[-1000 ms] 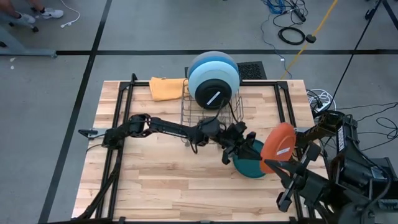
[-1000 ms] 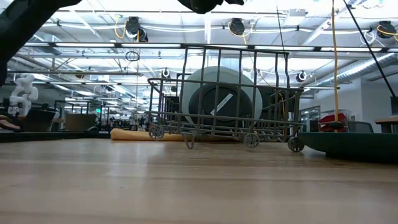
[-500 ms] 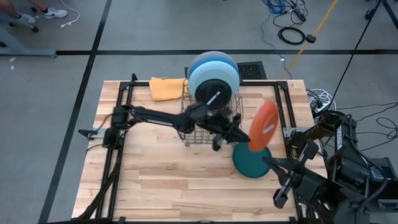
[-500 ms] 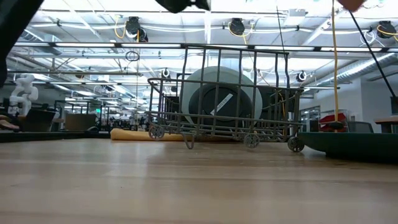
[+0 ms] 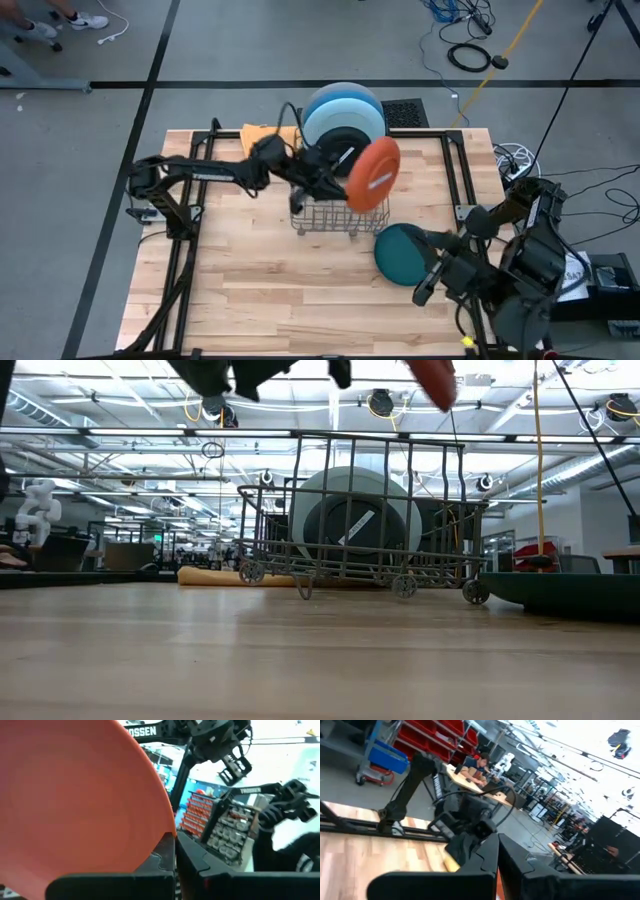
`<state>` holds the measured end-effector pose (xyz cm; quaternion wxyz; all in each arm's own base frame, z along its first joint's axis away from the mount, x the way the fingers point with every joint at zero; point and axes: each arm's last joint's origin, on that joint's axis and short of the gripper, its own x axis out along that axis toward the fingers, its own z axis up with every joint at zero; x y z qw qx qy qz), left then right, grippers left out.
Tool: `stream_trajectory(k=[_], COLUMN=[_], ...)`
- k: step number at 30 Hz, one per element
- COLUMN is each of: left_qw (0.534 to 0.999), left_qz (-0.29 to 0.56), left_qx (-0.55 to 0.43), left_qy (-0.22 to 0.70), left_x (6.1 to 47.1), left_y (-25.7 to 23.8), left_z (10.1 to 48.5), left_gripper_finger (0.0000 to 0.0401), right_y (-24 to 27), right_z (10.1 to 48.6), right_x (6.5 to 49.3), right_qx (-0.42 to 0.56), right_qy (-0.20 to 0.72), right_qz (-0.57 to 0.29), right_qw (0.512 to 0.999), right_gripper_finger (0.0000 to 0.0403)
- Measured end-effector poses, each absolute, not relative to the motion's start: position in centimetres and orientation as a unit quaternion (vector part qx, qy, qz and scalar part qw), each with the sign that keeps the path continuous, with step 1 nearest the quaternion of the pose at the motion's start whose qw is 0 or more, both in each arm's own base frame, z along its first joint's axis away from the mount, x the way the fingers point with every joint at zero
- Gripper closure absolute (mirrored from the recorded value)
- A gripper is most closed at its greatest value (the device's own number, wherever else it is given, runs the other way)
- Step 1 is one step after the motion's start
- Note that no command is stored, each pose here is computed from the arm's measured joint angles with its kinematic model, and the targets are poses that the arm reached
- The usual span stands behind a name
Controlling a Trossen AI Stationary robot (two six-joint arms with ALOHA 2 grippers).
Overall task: Sort dishes
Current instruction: Put the orange plate into the dish rack
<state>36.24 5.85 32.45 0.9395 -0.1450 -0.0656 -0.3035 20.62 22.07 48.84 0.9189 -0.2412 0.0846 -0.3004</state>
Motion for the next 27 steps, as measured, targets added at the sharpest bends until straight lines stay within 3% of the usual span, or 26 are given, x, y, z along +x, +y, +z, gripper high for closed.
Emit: stream_trajectory(k=[14, 22, 27], left_qw=[0.904, 0.887, 0.886], left_qz=[-0.358, -0.369, -0.4], left_qx=[-0.22, -0.256, -0.215], left_qy=[0.081, 0.106, 0.097], left_x=[30.9, 28.6, 28.3], left_y=[15.6, 18.9, 19.5], left_z=[30.9, 31.5, 32.9], left_gripper_finger=[0.0401, 0.0401, 0.0401], right_y=[18.7, 16.5, 14.1], right_z=[48.1, 47.4, 47.8], right_x=[23.4, 24.5, 25.1], right_qx=[-0.275, -0.289, -0.254], right_qy=[0.133, 0.168, 0.192], right_qz=[-0.321, -0.33, -0.311], right_qw=[0.897, 0.883, 0.896], right_gripper_finger=[0.0403, 0.0403, 0.0403])
